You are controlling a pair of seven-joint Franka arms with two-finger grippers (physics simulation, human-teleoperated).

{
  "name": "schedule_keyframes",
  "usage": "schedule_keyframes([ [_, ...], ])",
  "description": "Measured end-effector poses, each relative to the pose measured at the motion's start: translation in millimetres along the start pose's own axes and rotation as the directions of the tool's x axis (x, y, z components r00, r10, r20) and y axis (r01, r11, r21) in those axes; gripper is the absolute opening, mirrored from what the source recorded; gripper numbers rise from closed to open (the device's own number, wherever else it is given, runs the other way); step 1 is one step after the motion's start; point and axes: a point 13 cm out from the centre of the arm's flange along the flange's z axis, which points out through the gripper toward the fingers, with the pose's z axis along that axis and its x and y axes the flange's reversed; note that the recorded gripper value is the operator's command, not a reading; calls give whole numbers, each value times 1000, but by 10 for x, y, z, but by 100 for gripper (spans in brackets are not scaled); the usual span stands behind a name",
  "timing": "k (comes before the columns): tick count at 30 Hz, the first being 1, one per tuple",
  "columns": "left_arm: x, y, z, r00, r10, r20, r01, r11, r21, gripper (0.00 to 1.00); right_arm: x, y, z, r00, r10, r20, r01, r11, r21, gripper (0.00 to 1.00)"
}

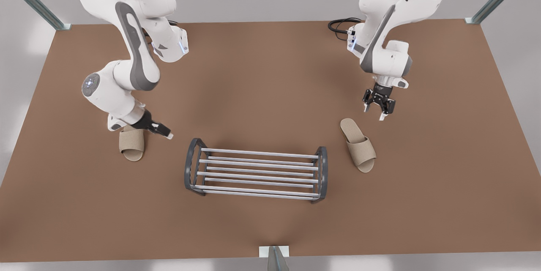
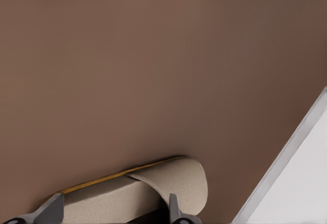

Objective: Place the right shoe on the shoe rack with the right arm, and place the left shoe on the shoe rack with the left arm

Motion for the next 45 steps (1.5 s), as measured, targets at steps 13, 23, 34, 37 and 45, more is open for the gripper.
schedule_keyframes([
  [13,1322,1006,-20,517,817,-257,-805,566,179,100,-573,-791,-612,846,376,377,-195,877,-438,100],
  [23,994,289,345,520,845,-124,-821,534,203,100,-336,-1732,-518,816,160,555,-28,971,-239,100],
  [34,942,56,563,617,778,-117,-753,627,201,100,-275,-2719,355,839,95,536,95,944,-317,100],
  [37,980,-143,630,652,751,-106,-721,657,221,100,-272,-2531,366,821,35,570,195,921,-338,100],
  [45,894,-376,909,731,675,-102,-645,732,220,100,-300,-2456,548,780,-33,625,301,896,-328,100],
])
